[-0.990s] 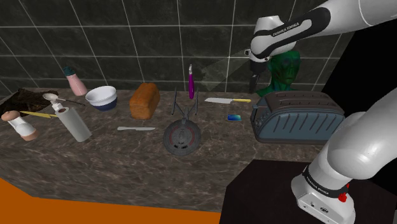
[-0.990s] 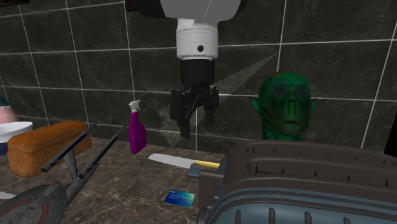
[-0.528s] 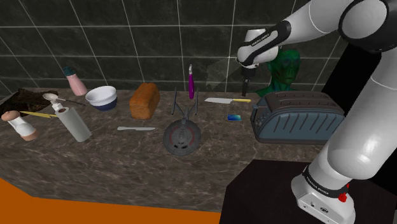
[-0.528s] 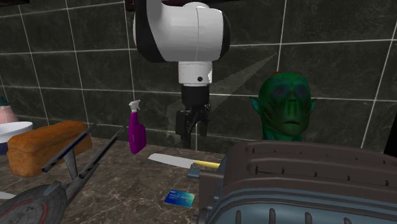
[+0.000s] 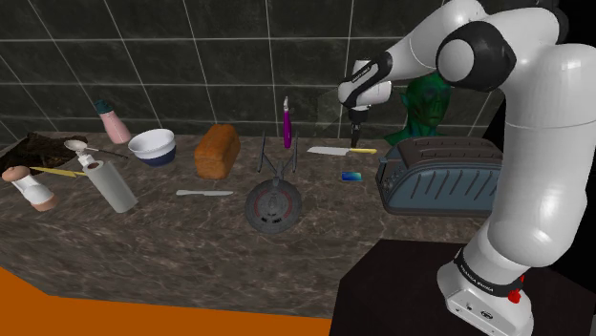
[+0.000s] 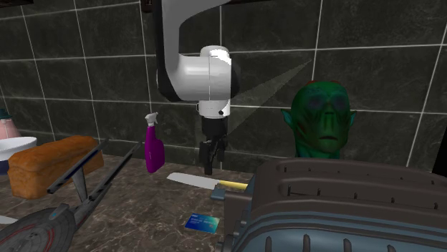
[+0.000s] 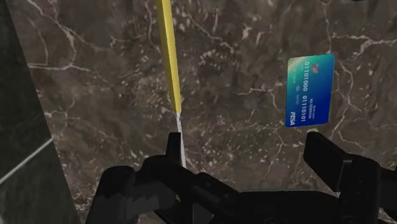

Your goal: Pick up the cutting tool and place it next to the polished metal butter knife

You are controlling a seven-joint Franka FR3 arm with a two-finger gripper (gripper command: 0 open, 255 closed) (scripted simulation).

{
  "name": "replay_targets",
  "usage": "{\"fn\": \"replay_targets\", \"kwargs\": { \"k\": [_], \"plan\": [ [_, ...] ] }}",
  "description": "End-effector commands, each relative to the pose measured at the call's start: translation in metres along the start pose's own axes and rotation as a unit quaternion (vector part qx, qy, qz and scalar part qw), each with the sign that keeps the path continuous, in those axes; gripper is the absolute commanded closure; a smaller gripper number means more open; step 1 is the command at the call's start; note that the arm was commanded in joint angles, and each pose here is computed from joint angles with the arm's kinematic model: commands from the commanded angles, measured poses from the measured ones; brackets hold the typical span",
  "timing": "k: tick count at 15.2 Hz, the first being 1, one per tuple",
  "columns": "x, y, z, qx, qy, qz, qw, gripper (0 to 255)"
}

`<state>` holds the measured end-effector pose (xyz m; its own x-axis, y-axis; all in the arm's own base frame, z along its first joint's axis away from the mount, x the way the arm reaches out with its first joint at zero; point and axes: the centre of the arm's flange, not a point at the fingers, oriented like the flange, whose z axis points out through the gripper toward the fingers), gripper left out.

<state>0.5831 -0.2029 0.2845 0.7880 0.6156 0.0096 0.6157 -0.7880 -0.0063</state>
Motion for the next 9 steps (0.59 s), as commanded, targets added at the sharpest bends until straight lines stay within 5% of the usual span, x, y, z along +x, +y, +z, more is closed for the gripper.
{"fn": "replay_targets", "kwargs": {
  "k": [1, 9],
  "plan": [
    [0.013, 0.015, 0.019, -0.001, 0.002, -0.019, 0.9998, 0],
    [0.040, 0.044, 0.073, -0.002, 0.006, -0.055, 0.9984, 0]
  ]
}}
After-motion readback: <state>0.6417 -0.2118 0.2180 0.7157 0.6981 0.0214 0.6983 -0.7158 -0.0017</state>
